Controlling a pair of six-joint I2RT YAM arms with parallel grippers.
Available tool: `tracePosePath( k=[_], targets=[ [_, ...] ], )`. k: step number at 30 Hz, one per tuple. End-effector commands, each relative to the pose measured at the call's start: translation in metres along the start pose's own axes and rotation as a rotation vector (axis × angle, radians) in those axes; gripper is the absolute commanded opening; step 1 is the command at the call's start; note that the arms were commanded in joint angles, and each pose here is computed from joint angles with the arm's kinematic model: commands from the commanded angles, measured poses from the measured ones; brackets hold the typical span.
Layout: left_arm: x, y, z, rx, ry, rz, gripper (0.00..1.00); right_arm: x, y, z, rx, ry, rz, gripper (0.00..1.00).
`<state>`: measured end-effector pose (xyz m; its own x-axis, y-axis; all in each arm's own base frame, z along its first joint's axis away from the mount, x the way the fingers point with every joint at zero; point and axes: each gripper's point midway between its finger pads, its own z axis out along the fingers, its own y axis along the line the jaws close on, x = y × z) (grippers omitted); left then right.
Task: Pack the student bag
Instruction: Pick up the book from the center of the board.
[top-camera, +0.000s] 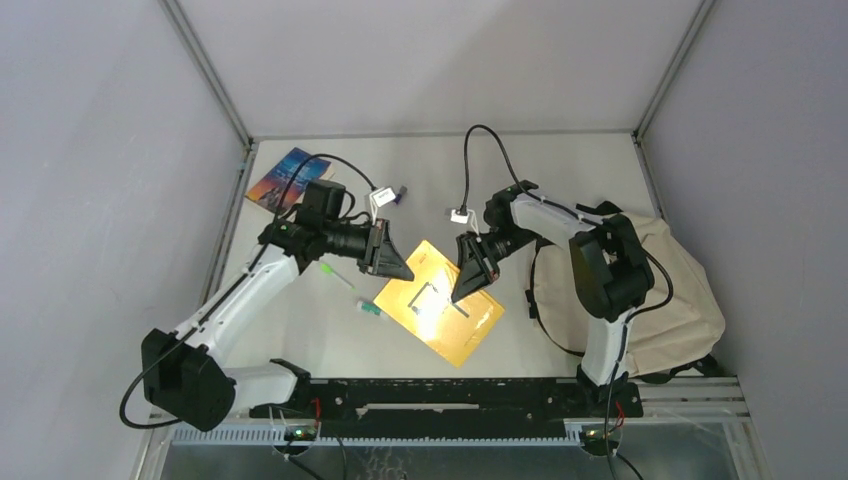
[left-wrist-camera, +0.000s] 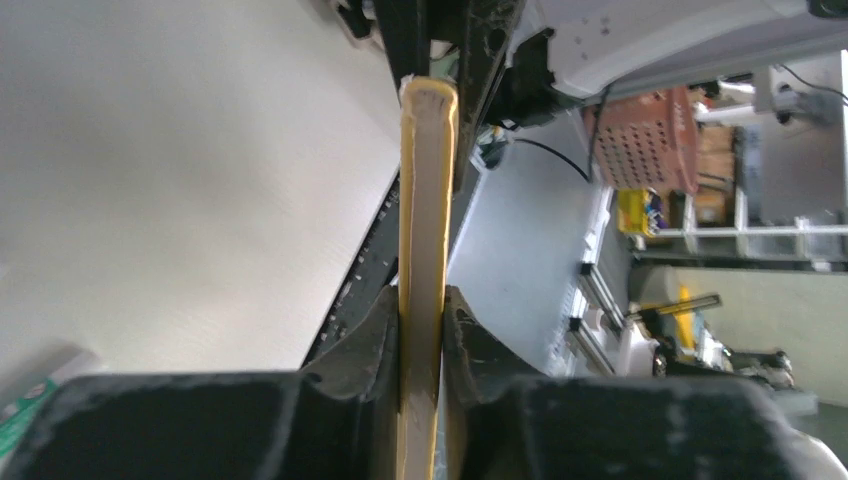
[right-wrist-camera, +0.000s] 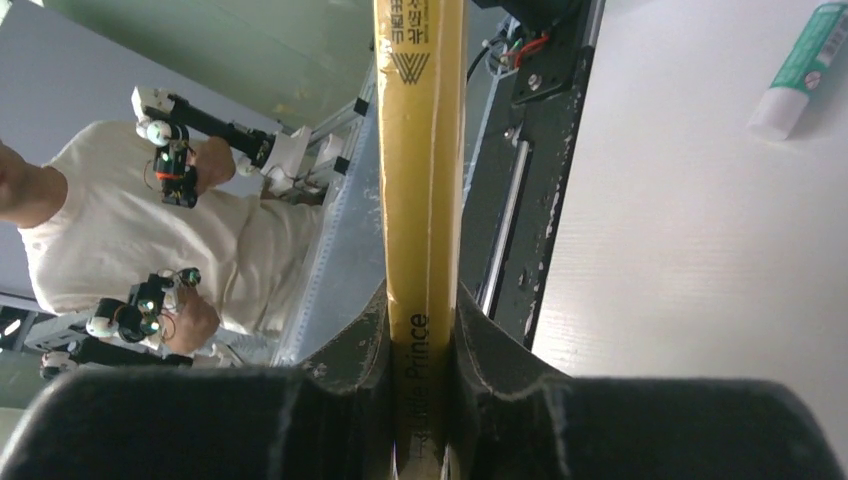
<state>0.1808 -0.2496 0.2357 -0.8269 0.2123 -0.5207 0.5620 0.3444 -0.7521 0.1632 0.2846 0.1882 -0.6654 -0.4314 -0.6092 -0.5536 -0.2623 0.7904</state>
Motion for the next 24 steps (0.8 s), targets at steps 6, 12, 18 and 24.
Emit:
tracePosePath(
  k=[6,12,18,24],
  targets=[
    [0.000,-0.018,0.000,0.094,0.004,0.009,0.00,-0.046,0.025,-0.019,-0.040,-0.243,0.005,0.00],
    [-0.011,-0.007,-0.006,0.020,-0.046,0.001,0.00,-0.043,0.033,-0.043,0.006,-0.317,0.036,0.00],
    [-0.002,-0.035,-0.005,0.169,-0.001,0.069,0.49,-0.036,0.049,-0.027,-0.021,-0.276,-0.019,0.00],
    [0.015,-0.049,0.001,0.223,0.050,0.118,0.39,-0.038,0.048,-0.011,-0.059,-0.231,-0.027,0.00]
  ],
)
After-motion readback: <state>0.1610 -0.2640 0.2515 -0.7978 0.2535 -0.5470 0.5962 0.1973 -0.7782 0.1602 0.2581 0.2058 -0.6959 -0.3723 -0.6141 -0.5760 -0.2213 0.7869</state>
